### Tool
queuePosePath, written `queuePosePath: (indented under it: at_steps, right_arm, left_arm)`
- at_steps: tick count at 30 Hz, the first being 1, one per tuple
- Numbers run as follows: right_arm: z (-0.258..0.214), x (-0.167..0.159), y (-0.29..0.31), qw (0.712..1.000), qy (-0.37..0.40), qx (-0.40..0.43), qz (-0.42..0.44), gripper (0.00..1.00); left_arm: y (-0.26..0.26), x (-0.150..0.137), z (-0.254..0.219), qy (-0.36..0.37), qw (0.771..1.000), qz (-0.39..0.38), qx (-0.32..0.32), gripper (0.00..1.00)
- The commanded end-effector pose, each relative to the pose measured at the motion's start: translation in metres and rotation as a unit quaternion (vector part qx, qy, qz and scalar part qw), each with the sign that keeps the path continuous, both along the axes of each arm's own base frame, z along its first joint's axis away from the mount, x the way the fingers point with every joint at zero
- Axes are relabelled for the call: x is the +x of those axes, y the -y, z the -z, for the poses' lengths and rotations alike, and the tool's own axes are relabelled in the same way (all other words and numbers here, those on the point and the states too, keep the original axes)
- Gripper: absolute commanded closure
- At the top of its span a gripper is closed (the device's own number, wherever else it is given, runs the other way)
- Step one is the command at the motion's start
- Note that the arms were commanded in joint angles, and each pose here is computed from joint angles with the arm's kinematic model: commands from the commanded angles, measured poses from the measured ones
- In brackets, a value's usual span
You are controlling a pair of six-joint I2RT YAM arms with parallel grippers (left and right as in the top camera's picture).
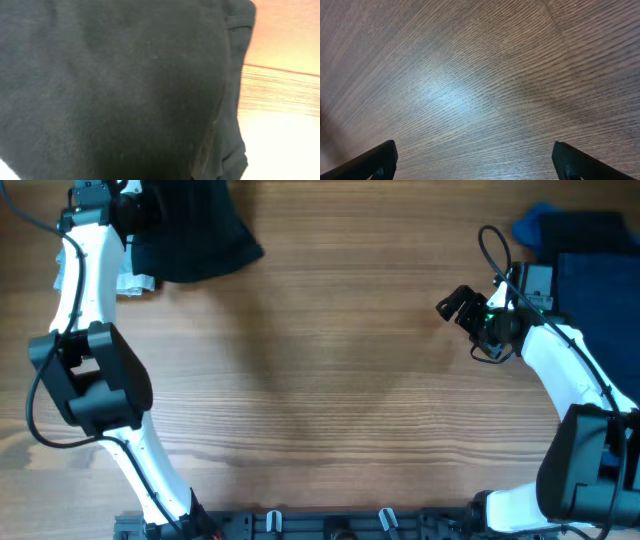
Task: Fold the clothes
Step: 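Lift the folded trousers with the left gripper and carry them to the top-left, then press and place the trousers onto the light blue cloth with the left gripper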
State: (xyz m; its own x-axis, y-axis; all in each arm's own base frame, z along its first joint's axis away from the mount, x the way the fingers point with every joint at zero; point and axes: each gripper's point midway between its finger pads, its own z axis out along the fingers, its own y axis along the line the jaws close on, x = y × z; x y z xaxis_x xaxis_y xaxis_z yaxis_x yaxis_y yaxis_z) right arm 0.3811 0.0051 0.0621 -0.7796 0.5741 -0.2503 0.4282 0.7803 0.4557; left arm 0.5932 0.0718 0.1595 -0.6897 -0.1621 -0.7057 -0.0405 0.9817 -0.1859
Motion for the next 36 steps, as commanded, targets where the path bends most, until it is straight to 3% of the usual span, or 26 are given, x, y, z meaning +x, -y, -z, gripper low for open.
queuePosePath:
  at_steps: [1,8,15,22,30,36]
  right_arm:
    - [0.002,-0.002,-0.001,1.000,-0.004,0.005,0.001,0.00]
    - [0.002,-0.002,-0.001,1.000,-0.004,0.006,0.001,0.00]
    - [0.002,-0.002,-0.001,1.000,-0.004,0.005,0.001,0.00]
    - [0.002,-0.002,-0.001,1.000,-0.004,0.006,0.001,0.00]
    - [0.002,-0.002,-0.001,1.000,-0.004,0.005,0.001,0.00]
    - [0.002,-0.002,-0.001,1.000,-0.004,0.005,0.001,0.00]
  left_arm:
    - [-0.044,0.002,-0.017,0.019,0.998,-0.045,0.046,0.96]
    - [-0.087,-0.009,-0.016,0.014,0.996,-0.081,0.046,0.96]
    - [-0.097,-0.008,-0.020,0.023,0.994,-0.091,0.051,0.96]
    - [-0.131,-0.010,-0.029,0.029,0.980,-0.140,0.137,0.96]
    - [-0.142,-0.001,-0.044,0.064,0.972,-0.161,0.156,0.94]
    - [-0.175,-0.013,-0.038,0.053,0.966,-0.196,0.163,0.90]
